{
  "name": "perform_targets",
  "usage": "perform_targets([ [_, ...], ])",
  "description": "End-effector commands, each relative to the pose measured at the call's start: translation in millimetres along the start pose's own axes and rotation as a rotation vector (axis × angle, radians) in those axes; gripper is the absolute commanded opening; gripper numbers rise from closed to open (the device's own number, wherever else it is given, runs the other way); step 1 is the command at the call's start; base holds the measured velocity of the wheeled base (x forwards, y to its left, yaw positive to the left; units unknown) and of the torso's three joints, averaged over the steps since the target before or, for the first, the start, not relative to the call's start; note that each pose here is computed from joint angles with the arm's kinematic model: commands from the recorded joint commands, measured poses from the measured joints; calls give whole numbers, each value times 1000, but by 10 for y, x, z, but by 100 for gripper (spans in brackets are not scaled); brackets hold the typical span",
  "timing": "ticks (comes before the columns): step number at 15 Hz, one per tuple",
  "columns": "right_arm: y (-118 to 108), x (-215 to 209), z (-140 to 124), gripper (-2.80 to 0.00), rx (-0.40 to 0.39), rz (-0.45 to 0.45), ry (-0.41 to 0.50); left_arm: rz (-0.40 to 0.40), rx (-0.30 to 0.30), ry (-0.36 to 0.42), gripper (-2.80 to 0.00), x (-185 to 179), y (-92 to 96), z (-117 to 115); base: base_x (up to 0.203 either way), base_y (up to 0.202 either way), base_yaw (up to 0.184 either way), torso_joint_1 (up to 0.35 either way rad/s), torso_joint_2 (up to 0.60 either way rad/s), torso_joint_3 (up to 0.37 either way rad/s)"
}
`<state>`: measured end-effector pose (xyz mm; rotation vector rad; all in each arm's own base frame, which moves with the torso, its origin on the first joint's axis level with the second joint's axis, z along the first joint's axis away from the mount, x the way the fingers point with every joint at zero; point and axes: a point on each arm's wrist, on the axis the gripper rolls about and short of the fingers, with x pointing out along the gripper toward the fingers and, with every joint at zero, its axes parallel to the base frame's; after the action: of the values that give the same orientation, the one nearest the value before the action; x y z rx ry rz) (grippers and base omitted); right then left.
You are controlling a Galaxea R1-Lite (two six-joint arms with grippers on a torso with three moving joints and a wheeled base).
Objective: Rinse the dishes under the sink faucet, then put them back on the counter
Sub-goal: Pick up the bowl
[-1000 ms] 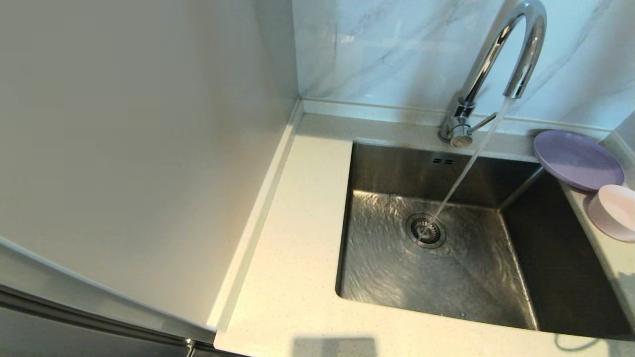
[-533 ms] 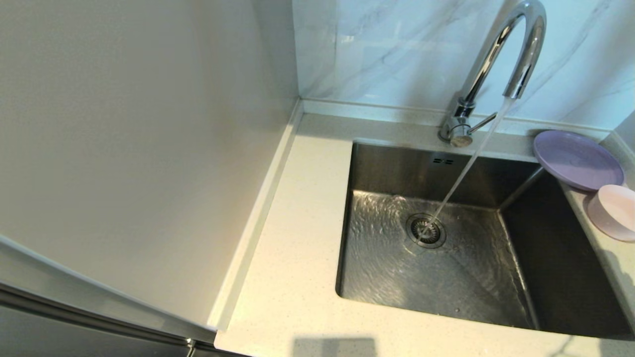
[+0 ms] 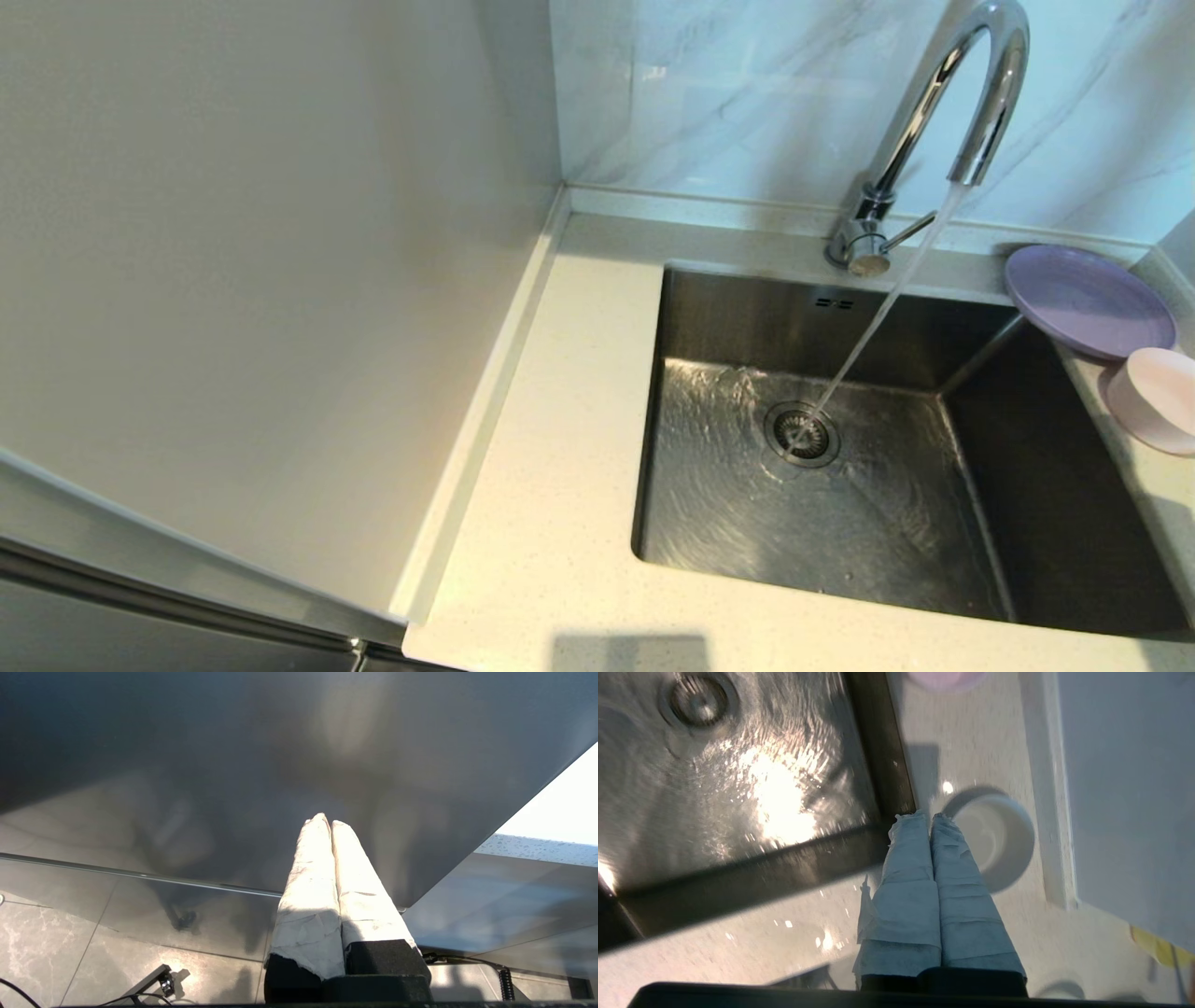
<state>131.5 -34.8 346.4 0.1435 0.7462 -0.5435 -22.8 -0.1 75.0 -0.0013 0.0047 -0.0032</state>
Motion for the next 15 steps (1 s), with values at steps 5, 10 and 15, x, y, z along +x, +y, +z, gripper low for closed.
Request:
perform_targets([
  [5, 284, 414, 290, -280, 269, -41, 126, 0, 0, 0, -280, 0, 0, 0, 0, 0, 0, 0, 0, 0],
  [10, 404, 850, 431, -280, 562, -124, 158, 0, 0, 0, -280, 0, 0, 0, 0, 0, 0, 0, 0, 0],
  [15, 404, 1133, 341, -280, 650, -175, 185, 0, 0, 0, -280, 0, 0, 0, 0, 0, 0, 0, 0, 0],
])
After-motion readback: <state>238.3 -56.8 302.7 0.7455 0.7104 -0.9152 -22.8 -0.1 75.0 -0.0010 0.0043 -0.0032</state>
